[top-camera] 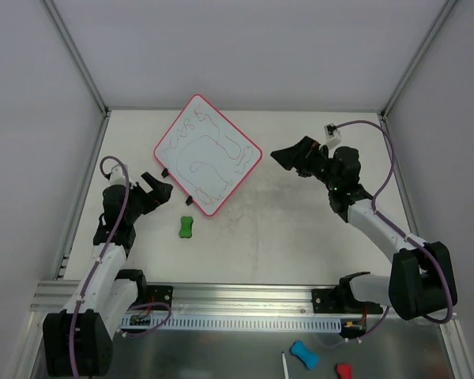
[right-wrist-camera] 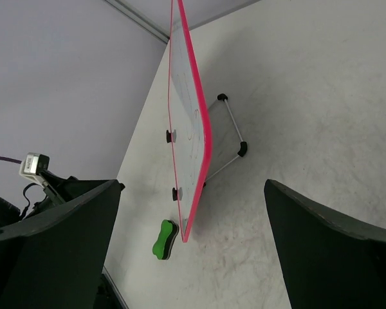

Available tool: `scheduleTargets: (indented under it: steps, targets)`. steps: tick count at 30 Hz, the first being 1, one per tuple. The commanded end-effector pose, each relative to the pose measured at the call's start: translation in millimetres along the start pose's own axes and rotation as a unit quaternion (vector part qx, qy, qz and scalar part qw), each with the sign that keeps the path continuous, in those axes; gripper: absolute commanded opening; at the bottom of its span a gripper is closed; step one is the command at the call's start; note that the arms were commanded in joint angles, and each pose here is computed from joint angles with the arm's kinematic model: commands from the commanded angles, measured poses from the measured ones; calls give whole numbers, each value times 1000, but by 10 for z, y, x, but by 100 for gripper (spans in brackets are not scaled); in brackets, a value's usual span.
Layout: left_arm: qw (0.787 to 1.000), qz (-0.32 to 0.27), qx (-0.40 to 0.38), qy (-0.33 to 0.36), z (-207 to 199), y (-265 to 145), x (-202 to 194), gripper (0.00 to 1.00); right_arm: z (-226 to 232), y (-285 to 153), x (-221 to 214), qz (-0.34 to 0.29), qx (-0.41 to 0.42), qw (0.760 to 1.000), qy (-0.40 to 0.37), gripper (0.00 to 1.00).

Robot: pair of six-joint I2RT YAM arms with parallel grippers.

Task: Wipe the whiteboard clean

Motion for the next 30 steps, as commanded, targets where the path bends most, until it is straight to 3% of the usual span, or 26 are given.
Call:
scheduleTargets:
  steps: [1,8,15,19,22,25,30]
  targets:
    - [997,-34,-60,36,-213,-90,130,99,132,18,154,-32,31,999,-13,99]
    - [995,-36,-75,55,-252,-127,117,99,111,263,82,2,63,998,-17,99]
    - [995,-17,-61,73,-294,-49,67,99,109,483,11,-1,89,996,-26,84]
    - [996,-7,-54,76,-312,-20,40,99,131,498,6,-7,90,995,-45,85]
    - [995,-5,-57,81,-333,-30,20,99,150,473,4,-13,87,994,-59,93]
    - [994,-8,-62,88,-369,-54,8,99,170,476,18,-15,90,994,-65,92]
    - [994,-11,-54,98,-390,-70,-6,99,178,587,34,-5,101,993,-55,81]
Point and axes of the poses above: each gripper's point midway between its finger pads, its own y axis out along the fingers, its own z axis along the line the jaws close on, x = y × z, the point moved 5 cm from there along -y, back along the fingers, and after that the axes turned 13 degrees about -y, right-handed, at the moved point
